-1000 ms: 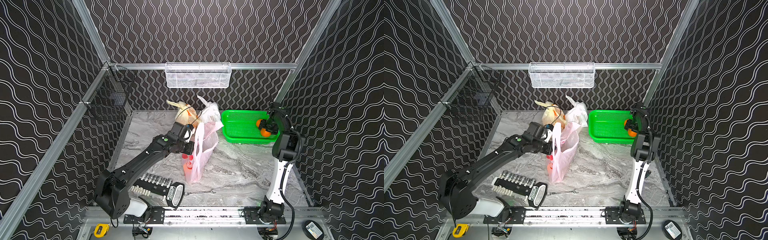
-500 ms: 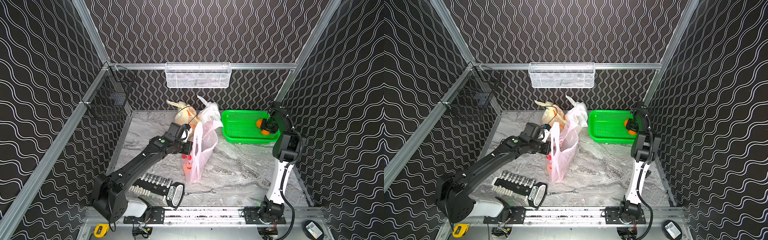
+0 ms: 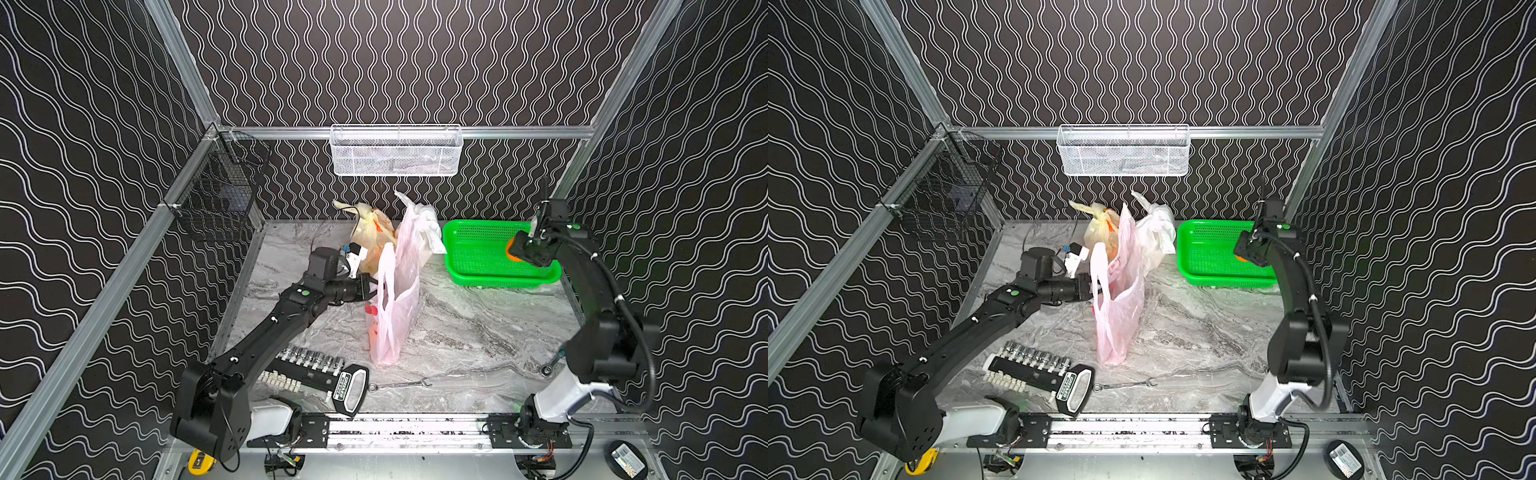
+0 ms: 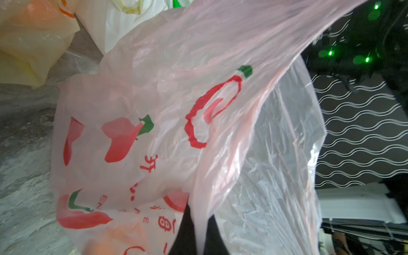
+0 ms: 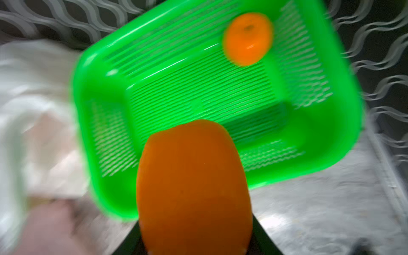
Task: Place the oranges into plastic bags & tie knots
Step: Place the orange in the plastic bag.
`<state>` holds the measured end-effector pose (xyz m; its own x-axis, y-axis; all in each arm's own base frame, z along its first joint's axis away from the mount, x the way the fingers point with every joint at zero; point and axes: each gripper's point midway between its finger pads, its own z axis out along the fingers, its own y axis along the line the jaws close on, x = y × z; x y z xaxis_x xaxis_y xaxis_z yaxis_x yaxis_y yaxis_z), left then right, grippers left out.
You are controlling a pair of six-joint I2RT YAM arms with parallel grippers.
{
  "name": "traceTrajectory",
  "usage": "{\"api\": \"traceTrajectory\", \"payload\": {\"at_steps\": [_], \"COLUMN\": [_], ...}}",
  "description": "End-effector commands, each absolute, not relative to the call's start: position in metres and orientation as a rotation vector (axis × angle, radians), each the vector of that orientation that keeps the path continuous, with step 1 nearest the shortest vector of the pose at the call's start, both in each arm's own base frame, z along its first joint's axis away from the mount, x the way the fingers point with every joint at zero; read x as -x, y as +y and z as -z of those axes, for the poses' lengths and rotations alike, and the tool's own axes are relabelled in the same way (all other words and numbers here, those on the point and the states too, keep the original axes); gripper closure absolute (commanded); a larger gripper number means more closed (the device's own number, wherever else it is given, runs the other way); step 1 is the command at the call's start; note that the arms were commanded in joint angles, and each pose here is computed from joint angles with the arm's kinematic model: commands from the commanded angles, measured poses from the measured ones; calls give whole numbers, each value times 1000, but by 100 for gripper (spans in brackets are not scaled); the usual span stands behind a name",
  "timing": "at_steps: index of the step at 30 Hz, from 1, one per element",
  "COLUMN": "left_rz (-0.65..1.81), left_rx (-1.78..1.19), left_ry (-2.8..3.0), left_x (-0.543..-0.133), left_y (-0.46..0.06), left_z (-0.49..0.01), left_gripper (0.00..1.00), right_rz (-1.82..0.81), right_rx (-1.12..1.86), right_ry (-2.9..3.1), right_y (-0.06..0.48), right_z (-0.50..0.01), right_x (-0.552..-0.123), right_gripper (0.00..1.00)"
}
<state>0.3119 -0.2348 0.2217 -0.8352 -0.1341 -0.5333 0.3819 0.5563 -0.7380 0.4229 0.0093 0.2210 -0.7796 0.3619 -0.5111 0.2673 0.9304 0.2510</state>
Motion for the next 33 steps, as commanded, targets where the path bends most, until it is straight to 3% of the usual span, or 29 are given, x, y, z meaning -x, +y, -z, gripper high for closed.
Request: {"api": "traceTrajectory", "payload": {"at_steps": [1, 5, 13, 18, 25, 27, 30, 33], "left_rz": [1386, 1387, 1313, 1312, 1327, 1316, 1316, 1289], "left_rx": [-206, -184, -186, -183, -166, -164, -152, -150], "left_ry": [2117, 2124, 2162, 2167, 2167, 2173, 2187, 2197], "left_x": [-318, -323, -327, -328, -326, -326, -326, -326], "left_y": [-241, -239, -234, -234, -234, -232, -232, -230], "left_z": [-250, -244, -238, -238, -233, -230, -226, -225], "left_gripper": [100, 100, 100, 100, 100, 100, 100, 100], "right_rz": [-462, -691, -1083, -1132, -995, -922, -914, -936], "right_rx": [-280, -63, 277, 426, 374, 345, 394, 448], "right_ry": [2470, 2394, 2049, 2118, 2282, 2326, 2332, 2278], "right_y": [73, 143, 229, 276, 302, 299, 304, 307], "right_z": [-244, -280, -376, -349, -287, -269, -263, -277], "right_x": [-406, -366, -304, -288, -315, -324, -323, -313], "right_gripper": [69, 69, 67, 67, 66, 54, 26, 13]}}
